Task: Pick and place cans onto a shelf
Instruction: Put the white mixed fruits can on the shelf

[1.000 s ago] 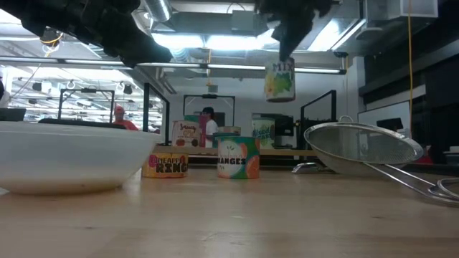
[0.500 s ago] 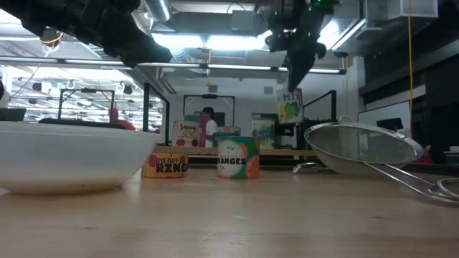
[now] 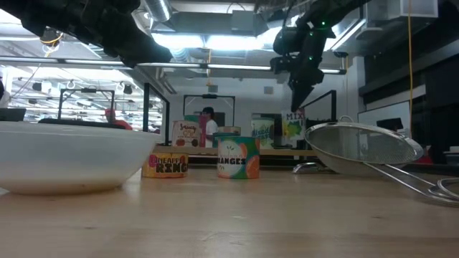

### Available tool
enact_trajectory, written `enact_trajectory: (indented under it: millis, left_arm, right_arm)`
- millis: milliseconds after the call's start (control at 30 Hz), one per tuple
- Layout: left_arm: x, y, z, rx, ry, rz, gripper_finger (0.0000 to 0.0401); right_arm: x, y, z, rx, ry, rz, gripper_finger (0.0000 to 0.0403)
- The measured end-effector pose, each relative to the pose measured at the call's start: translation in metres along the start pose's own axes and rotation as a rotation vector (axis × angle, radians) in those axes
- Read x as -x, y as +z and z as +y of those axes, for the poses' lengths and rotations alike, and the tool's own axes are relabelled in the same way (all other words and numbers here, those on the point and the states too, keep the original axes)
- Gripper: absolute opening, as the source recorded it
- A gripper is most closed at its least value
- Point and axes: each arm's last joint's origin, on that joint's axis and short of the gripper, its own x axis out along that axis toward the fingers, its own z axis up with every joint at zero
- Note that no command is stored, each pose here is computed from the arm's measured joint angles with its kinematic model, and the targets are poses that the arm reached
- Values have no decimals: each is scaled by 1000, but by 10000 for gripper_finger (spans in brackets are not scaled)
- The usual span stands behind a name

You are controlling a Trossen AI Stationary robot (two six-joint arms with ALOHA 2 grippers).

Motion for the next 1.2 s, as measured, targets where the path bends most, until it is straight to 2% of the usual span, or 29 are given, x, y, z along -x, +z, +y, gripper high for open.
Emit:
enact_trajectory:
  millis: [433,600,733,933,1200]
  left_arm:
    - [0,0,0,0,0,0,98]
    - [0,0,0,0,0,0,98]
    - [0,0,0,0,0,0,98]
    - [0,0,0,0,0,0,98]
    - [0,0,0,0,0,0,98]
  right_arm:
    - [-27,-11,2,-11,-2,-13,10]
    - [-29,-12,3,-12,7,-11,10]
    - [-29,-10,5,-12,64,-53,10]
    - [-29,-10,5,-12,64,-55,10]
    - [-29,-10,5,-11,61,-59,35]
